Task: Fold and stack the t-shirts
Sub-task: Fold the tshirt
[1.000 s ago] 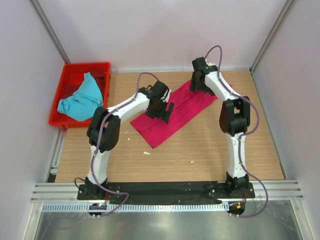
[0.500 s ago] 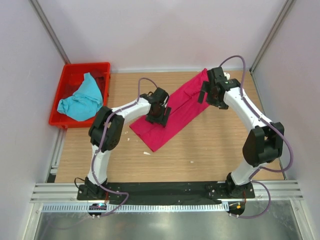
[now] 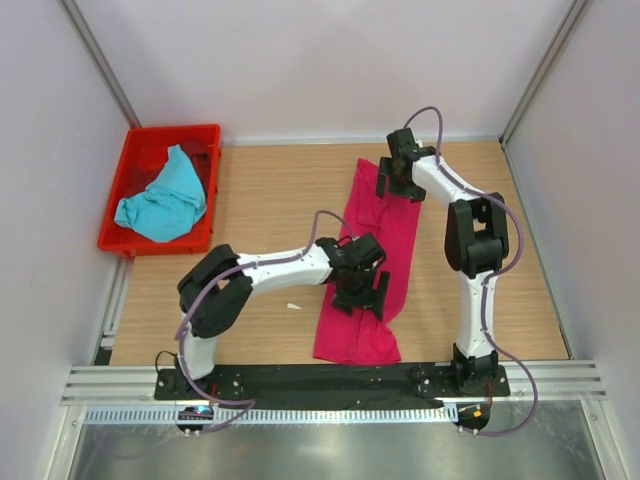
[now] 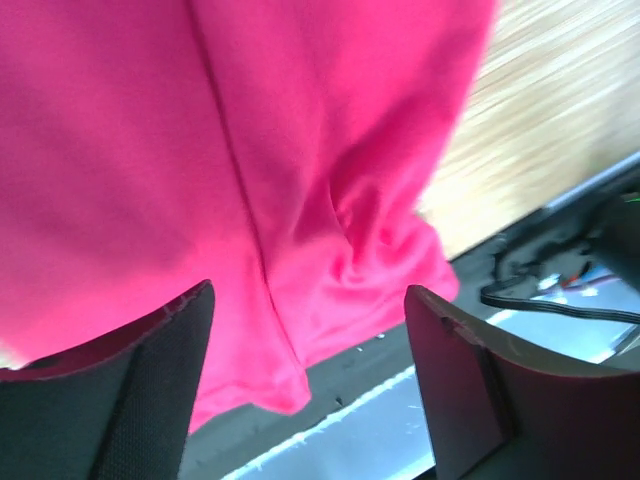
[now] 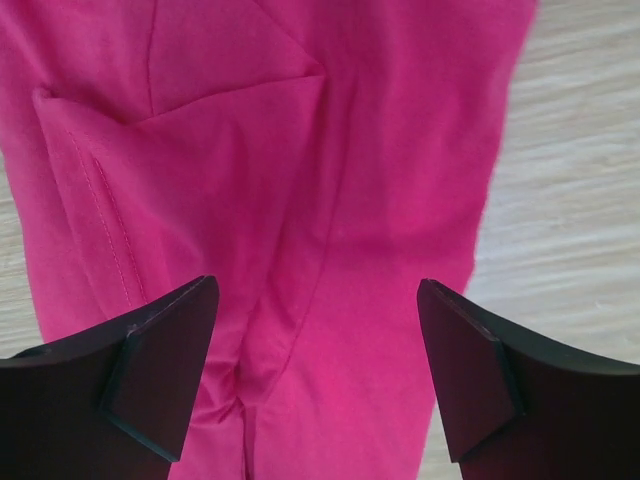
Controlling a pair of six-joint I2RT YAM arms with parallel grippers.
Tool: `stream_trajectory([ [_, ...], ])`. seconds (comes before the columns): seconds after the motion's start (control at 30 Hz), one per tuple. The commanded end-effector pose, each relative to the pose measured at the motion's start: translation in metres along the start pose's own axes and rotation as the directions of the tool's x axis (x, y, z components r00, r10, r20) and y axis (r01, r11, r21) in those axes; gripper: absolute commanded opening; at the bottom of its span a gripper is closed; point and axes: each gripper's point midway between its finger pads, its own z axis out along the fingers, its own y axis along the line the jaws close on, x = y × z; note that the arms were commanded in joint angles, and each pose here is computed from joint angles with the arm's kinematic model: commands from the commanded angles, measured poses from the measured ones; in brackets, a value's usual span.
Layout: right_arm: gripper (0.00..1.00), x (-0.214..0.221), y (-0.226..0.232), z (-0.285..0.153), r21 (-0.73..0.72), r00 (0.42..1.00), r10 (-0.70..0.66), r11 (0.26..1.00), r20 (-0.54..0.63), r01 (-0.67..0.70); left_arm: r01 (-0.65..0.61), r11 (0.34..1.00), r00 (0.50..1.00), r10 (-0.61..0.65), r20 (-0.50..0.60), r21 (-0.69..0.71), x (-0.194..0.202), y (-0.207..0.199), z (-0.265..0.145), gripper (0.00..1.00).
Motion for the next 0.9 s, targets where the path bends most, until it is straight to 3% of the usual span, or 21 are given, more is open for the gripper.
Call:
stream_trajectory([
  [0.0,0.86,-0.022,0.023,-0.004,-0.085,0.996,-0.046,0.995,0.075,0.052,0.012,0.995,0.977,-0.033,0.211,0.103,-0.051,-0.029,-0.077,0.79],
  [0.2,0.84,0.002,0.042,0.025,-0.076,0.994,-0.104,0.991,0.041,0.107,0.024,0.996,0.947,-0.052,0.316,0.091,-0.072,0.009,-0.144,0.8],
  [0.33,0.85,0.015,0.059,0.056,-0.083,0.989,-0.146,0.986,0.028,0.148,0.107,0.99,0.918,-0.134,0.372,0.093,-0.092,0.056,-0.173,0.79],
  [0.43,0.85,0.024,0.078,0.086,-0.073,0.978,-0.206,0.975,0.025,0.208,0.14,0.983,0.908,-0.174,0.381,0.114,-0.096,0.076,-0.181,0.79],
  [0.67,0.86,-0.021,0.152,0.095,-0.124,0.949,-0.252,0.953,0.19,0.278,0.172,0.982,0.912,-0.191,0.363,0.082,-0.093,0.108,-0.176,0.79],
  [0.87,0.94,-0.058,0.157,0.049,-0.126,0.947,-0.175,0.968,0.269,0.215,0.168,0.982,0.937,-0.187,0.297,0.088,-0.083,0.118,-0.153,0.8],
])
